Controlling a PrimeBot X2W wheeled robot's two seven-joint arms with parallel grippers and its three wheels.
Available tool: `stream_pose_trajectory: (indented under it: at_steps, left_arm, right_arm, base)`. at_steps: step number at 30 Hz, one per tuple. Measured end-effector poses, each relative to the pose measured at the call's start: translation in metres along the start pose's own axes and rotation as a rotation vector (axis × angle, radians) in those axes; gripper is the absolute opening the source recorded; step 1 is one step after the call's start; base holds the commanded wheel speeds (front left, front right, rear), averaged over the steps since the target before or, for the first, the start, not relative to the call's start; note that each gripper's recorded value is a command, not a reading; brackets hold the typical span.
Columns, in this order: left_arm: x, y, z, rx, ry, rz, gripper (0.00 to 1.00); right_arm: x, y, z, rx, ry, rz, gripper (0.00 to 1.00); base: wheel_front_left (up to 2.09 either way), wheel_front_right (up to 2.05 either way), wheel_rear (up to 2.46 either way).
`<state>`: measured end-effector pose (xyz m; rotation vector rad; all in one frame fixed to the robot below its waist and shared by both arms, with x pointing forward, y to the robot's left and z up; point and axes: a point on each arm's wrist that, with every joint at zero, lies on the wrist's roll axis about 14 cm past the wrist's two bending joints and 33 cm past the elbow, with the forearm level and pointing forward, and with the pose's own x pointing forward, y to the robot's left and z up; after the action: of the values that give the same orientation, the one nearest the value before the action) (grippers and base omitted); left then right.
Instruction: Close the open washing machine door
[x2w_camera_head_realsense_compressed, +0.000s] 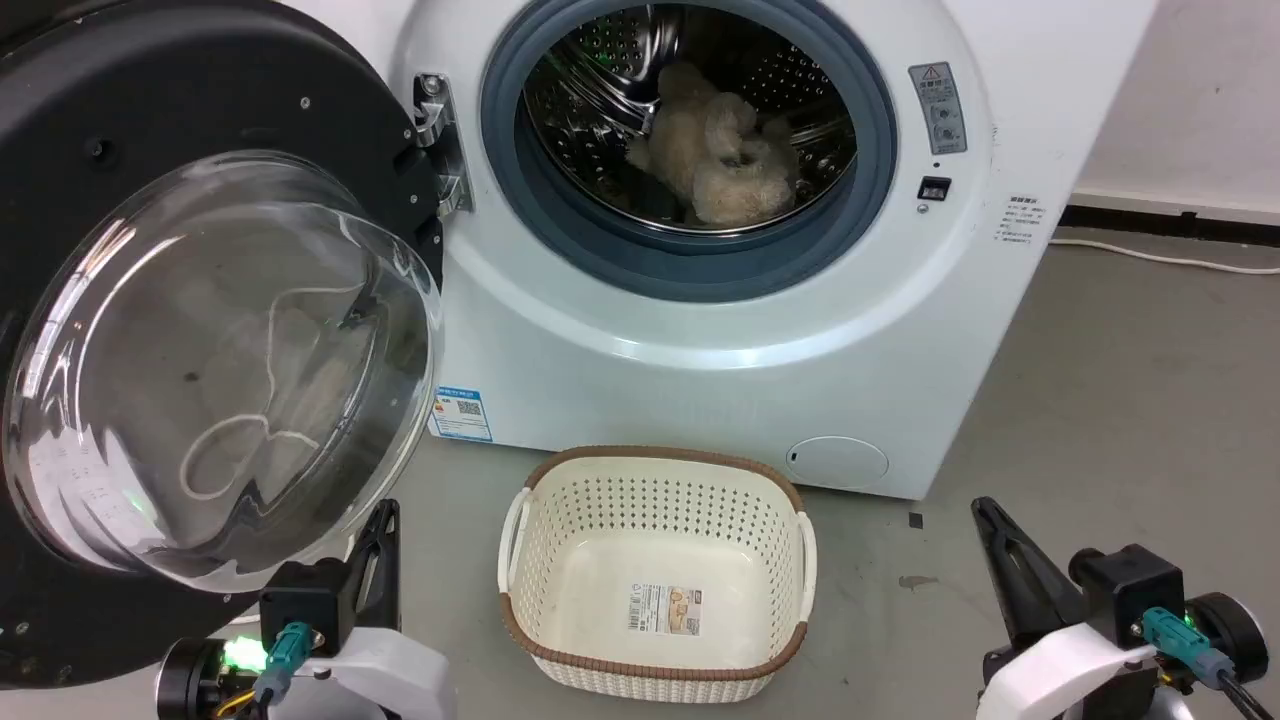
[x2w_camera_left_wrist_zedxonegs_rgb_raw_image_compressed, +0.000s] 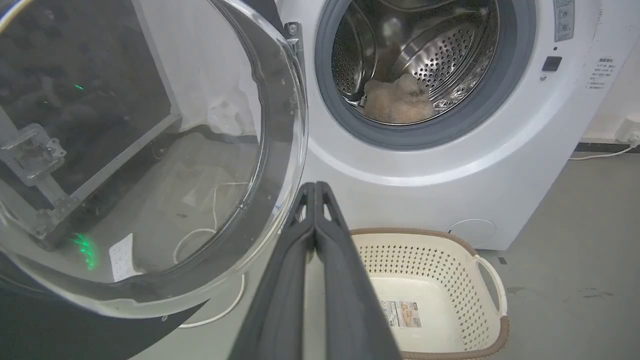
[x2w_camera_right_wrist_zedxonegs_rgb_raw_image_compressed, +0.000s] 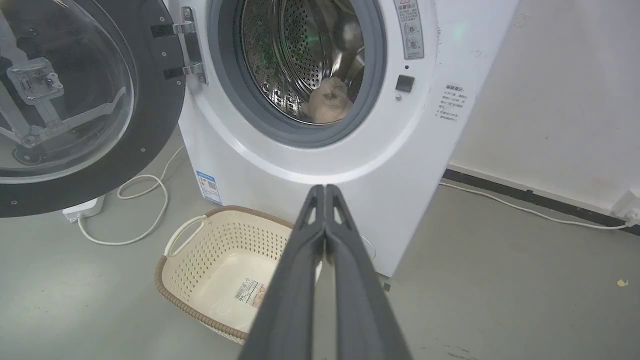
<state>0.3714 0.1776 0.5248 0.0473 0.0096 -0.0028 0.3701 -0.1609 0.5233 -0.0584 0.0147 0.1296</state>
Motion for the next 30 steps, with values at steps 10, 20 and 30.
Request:
stream_pose_trajectory:
  at_steps: [10,20,30]
  left_arm:
    - [0.0,-0.0001,0.0,0.0,0.0,0.0,0.0]
    - [0.0,-0.0002,0.0,0.0,0.0,-0.001,0.0]
    - [0.0,-0.0002,0.0,0.0,0.0,-0.001,0.0]
  right_arm:
    - [0.0,0.0,0.0,0.0,0.0,0.0,0.0]
    - [0.0,-0.0001,0.0,0.0,0.0,0.0,0.0]
    - [0.0,-0.0001,0.0,0.0,0.0,0.0,0.0]
  base:
    - [0.0,0.0,0.0]
    - [0.0,0.0,0.0]
    - [0.0,0.0,0.0]
